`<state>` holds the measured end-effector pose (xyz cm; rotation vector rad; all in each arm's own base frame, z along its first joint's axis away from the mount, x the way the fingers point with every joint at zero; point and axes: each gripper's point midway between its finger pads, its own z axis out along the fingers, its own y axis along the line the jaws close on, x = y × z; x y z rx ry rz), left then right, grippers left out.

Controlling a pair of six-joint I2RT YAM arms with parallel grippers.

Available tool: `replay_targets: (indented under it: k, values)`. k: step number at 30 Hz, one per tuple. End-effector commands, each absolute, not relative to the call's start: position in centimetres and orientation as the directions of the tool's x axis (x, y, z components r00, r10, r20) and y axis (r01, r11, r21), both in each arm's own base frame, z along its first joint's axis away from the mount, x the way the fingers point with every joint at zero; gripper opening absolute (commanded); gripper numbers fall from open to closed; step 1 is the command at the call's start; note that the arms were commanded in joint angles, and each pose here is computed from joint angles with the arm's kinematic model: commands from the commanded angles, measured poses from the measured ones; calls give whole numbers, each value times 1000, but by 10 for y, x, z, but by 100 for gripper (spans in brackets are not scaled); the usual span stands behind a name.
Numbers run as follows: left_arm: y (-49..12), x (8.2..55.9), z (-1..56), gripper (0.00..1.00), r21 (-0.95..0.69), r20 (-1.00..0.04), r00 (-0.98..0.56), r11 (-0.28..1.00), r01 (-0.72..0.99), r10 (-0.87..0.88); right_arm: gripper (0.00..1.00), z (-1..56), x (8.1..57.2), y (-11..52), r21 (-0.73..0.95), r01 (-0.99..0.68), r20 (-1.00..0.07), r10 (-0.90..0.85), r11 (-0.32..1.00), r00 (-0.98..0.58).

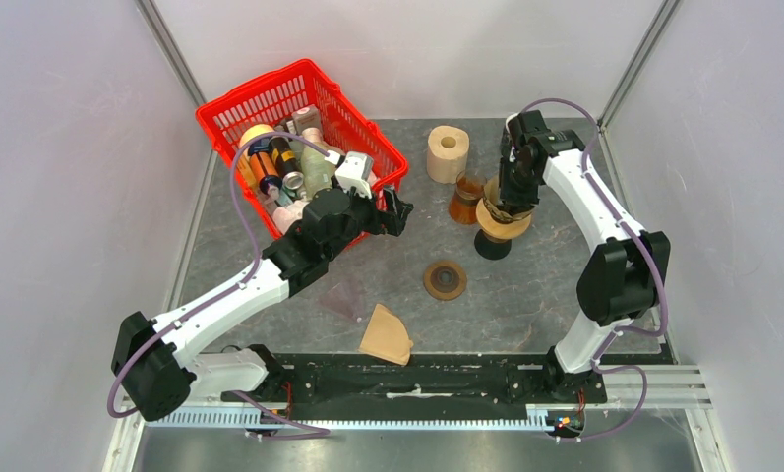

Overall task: Place the coffee filter in the dripper
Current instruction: Place the coffee filter in the coffee dripper.

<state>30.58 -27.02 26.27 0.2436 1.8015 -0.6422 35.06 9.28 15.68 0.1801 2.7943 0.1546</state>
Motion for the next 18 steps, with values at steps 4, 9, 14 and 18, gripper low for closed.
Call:
replay_targets:
  k: [4, 9, 14, 18]
  values:
    - [-268, 310, 272, 93, -305, -938, -297, 833, 462, -179, 46, 161, 348, 94, 122, 88, -331, 124, 989, -936]
    - [-268, 311, 272, 93, -304, -938, -297, 834, 461, -178, 50, 162, 348, 95, 121, 87, -331, 123, 989, -935]
    - [-268, 311, 272, 93, -302, -939, -295, 834, 461, -177, 42, 162, 349, 95, 121, 87, -331, 123, 989, -936]
    - [-268, 311, 273, 93, -302, -939, -294, 834, 462, -177, 28, 161, 348, 96, 123, 94, -327, 130, 988, -936]
